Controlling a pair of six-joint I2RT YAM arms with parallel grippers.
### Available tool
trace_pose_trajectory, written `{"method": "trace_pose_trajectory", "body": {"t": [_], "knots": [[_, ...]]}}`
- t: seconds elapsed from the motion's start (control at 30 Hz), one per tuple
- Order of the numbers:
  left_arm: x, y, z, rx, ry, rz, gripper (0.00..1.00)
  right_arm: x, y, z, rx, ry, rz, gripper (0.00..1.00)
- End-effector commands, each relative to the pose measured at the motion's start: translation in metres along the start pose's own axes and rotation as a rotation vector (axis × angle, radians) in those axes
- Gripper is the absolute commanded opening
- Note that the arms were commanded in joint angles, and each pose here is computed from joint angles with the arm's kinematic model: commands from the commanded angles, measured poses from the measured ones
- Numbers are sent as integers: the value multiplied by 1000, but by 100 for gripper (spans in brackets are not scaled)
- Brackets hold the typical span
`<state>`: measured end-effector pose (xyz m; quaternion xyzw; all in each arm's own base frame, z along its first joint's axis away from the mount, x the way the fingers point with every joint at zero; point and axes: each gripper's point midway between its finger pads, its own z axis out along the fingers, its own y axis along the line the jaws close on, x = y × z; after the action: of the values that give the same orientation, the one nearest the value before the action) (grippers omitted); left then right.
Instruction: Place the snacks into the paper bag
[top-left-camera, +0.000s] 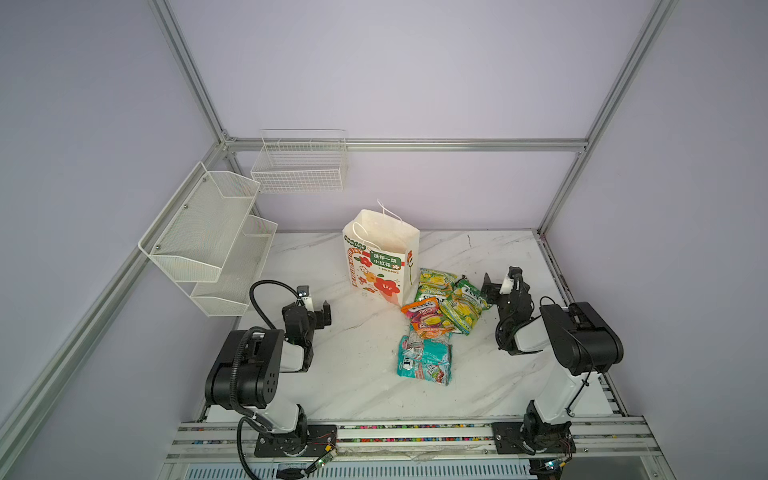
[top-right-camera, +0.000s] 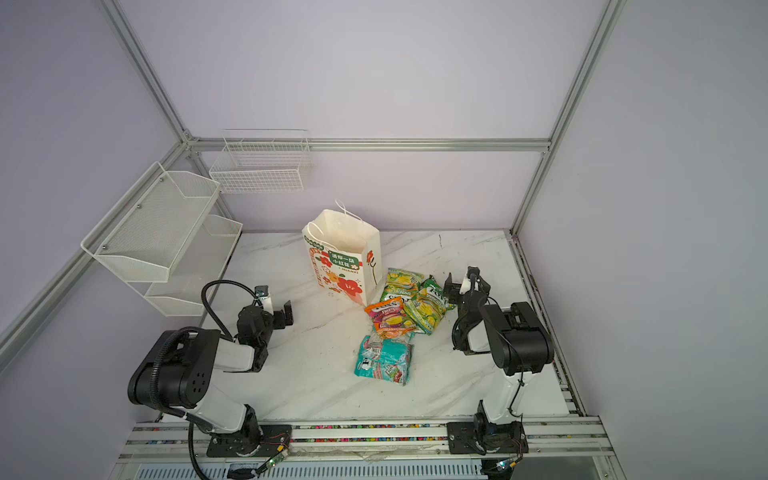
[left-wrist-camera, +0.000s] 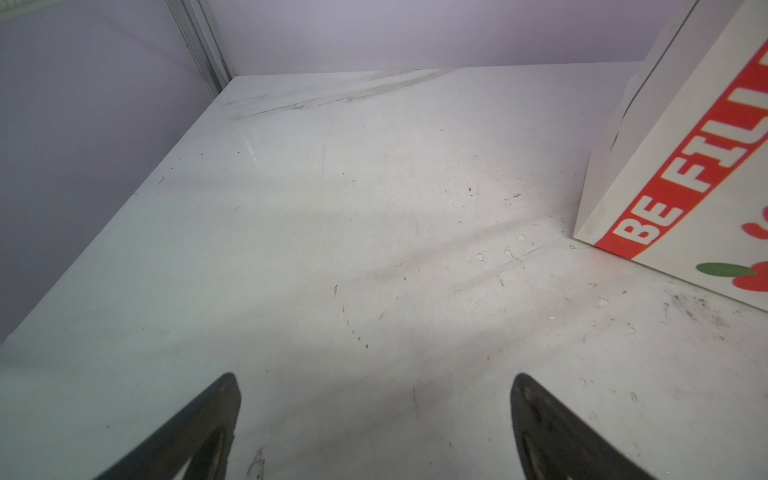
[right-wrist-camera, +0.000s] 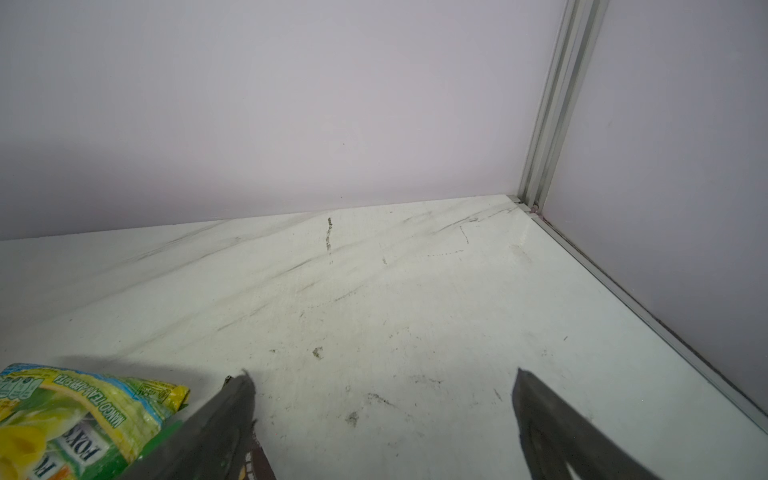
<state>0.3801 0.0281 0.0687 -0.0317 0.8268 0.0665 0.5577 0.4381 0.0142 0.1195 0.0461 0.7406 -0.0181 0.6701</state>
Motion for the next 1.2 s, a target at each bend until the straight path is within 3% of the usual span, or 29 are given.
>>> {"method": "trace_pose_trajectory", "body": {"t": [0.0,1.17], "knots": [[-49,1,5,2,-131,-18,99,-17,-3,-1,7,-44,-4,97],[-49,1,5,3,-131,-18,100,-17,-1,0,-3,-47,-1,97]]}}
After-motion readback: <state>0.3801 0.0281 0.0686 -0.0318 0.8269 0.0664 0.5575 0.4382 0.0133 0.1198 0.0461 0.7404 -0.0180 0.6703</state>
